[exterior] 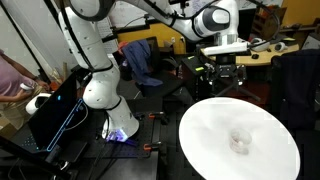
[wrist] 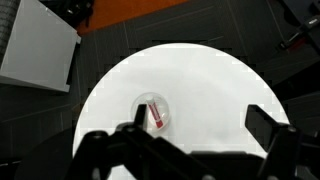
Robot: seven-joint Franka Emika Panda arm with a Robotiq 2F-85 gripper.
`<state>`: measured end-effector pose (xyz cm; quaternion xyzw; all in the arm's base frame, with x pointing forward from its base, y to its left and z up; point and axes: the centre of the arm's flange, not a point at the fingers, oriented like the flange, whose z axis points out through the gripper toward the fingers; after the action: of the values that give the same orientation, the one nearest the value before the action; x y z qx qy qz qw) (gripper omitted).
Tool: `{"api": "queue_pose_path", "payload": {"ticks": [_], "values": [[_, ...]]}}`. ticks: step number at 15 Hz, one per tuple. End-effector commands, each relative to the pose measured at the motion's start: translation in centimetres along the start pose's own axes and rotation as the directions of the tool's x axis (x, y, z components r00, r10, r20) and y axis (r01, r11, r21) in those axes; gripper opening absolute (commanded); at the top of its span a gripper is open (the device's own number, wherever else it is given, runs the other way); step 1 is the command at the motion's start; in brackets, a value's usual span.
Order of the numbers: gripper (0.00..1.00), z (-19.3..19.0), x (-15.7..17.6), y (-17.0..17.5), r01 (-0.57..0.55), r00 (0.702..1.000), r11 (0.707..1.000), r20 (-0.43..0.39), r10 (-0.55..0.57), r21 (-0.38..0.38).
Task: Remove the marker from the cup and put it on the table
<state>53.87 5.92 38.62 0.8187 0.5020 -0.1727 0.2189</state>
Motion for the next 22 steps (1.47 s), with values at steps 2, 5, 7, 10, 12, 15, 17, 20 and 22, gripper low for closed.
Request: {"api": "queue_pose_path", "payload": {"ticks": [2, 5, 7, 10, 12, 15, 17, 20, 22], "values": [[1.0, 0.7, 2.0, 1.2, 0.062, 0.997, 0.998, -0.045, -0.061, 0.017], [1.0, 2.5, 3.5, 1.8, 0.074, 0.995, 0.997, -0.063, -0.071, 0.037], [1.0, 2.4, 3.0, 0.5, 0.053, 0.998, 0.998, -0.035, -0.052, 0.034], [1.0, 3.1, 3.4, 0.4, 0.059, 0.998, 0.997, -0.03, -0.058, 0.046], [1.0, 3.0, 3.4, 0.5, 0.058, 0.998, 0.997, -0.031, -0.057, 0.045], [1.0, 3.5, 3.4, 0.9, 0.051, 0.999, 0.997, -0.018, -0.05, 0.055], [1.0, 4.4, 3.5, 1.6, 0.06, 0.998, 0.996, -0.013, -0.06, 0.071], [1.0, 5.7, 3.7, 2.3, 0.068, 0.998, 0.994, -0.01, -0.067, 0.088], [1.0, 6.4, 3.8, 2.6, 0.07, 0.998, 0.993, -0.008, -0.07, 0.097]]}}
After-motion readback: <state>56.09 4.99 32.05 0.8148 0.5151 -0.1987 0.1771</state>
